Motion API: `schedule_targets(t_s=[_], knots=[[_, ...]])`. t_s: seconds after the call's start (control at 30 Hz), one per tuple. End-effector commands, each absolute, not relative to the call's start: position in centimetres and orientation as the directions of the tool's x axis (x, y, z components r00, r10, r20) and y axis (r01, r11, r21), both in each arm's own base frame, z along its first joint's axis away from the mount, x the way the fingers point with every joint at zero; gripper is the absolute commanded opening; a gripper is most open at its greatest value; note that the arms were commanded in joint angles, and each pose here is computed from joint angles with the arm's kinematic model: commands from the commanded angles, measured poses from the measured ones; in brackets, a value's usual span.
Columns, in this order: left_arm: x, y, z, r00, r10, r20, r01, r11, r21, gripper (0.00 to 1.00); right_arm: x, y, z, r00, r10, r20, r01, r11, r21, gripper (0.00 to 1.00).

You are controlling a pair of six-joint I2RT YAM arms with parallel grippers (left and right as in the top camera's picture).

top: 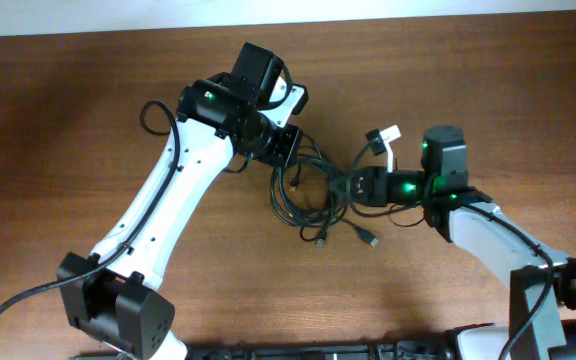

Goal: Untangle cables
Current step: 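Pull the grippers apart, left toward the left edge, stretching the cables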

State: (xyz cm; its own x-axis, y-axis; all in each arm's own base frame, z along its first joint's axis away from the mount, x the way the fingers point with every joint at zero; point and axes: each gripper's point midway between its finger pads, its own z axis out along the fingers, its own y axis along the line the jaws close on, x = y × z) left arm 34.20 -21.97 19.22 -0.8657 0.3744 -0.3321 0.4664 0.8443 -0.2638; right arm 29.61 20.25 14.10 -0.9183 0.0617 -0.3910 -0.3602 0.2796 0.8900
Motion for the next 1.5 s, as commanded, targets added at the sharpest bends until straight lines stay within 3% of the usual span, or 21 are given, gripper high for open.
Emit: schedule_targets(t_s=[0.0, 0.03, 0.2, 0.57, 0.7, 0.8, 0.87, 1.0, 1.13, 1.3, 1.47], knots=[[34.3, -22.3, 21.3, -0.851, 0.357, -0.386, 0.476, 0.834, -0.278, 0.0, 30.8, 20.3, 12.4, -0.908, 0.099, -0.406, -0.338, 0.398, 0.853, 0.08], [34.6, -21.8, 21.5, -0.851, 0.351, -0.391, 0.467, 0.846, -0.256, 0.0, 30.9, 20.0, 12.0, -0.915, 0.11, -0.389, -0.313, 0.418, 0.853, 0.04], [35.7, -17.5, 24.6, -0.837, 0.272, -0.475, 0.395, 0.901, -0.18, 0.0, 30.8, 18.1, 10.6, -0.933, 0.14, -0.332, -0.236, 0.459, 0.856, 0.04], [35.0, -10.2, 33.6, -0.719, 0.068, -0.692, 0.261, 0.949, -0.179, 0.0, 30.9, 15.5, 8.8, -0.945, 0.208, -0.253, -0.112, 0.521, 0.846, 0.04], [35.0, -7.7, 36.2, -0.664, -0.052, -0.746, 0.158, 0.965, -0.207, 0.0, 30.6, 13.7, 6.0, -0.945, 0.261, -0.196, 0.016, 0.635, 0.772, 0.04], [34.8, -4.8, 37.2, -0.631, -0.152, -0.761, 0.028, 0.976, -0.217, 0.0, 30.0, 10.5, 3.0, -0.93, 0.331, -0.158, 0.164, 0.761, 0.628, 0.04], [34.7, -4.2, 37.0, -0.636, -0.158, -0.756, 0.006, 0.978, -0.209, 0.0, 29.9, 8.9, 2.4, -0.917, 0.37, -0.15, 0.217, 0.776, 0.593, 0.04], [35.0, -2.2, 35.7, -0.653, -0.162, -0.74, -0.09, 0.986, -0.137, 0.0, 30.8, 4.8, 2.7, -0.856, 0.501, -0.128, 0.325, 0.714, 0.619, 0.04], [35.9, -1.2, 34.1, -0.677, -0.184, -0.713, -0.16, 0.982, -0.102, 0.0, 31.4, 0.4, 4.0, -0.769, 0.633, -0.092, 0.4, 0.588, 0.703, 0.04], [37.2, -1.2, 32.2, -0.711, -0.197, -0.675, -0.181, 0.979, -0.094, 0.0, 31.5, -3.3, 6.4, -0.704, 0.703, -0.1, 0.344, 0.461, 0.818, 0.04], [38.2, 0.7, 30.5, -0.689, -0.314, -0.654, -0.345, 0.935, -0.086, 0.0, 31.0, -6.6, 6.9, -0.627, 0.773, -0.097, 0.369, 0.404, 0.837, 0.04]])
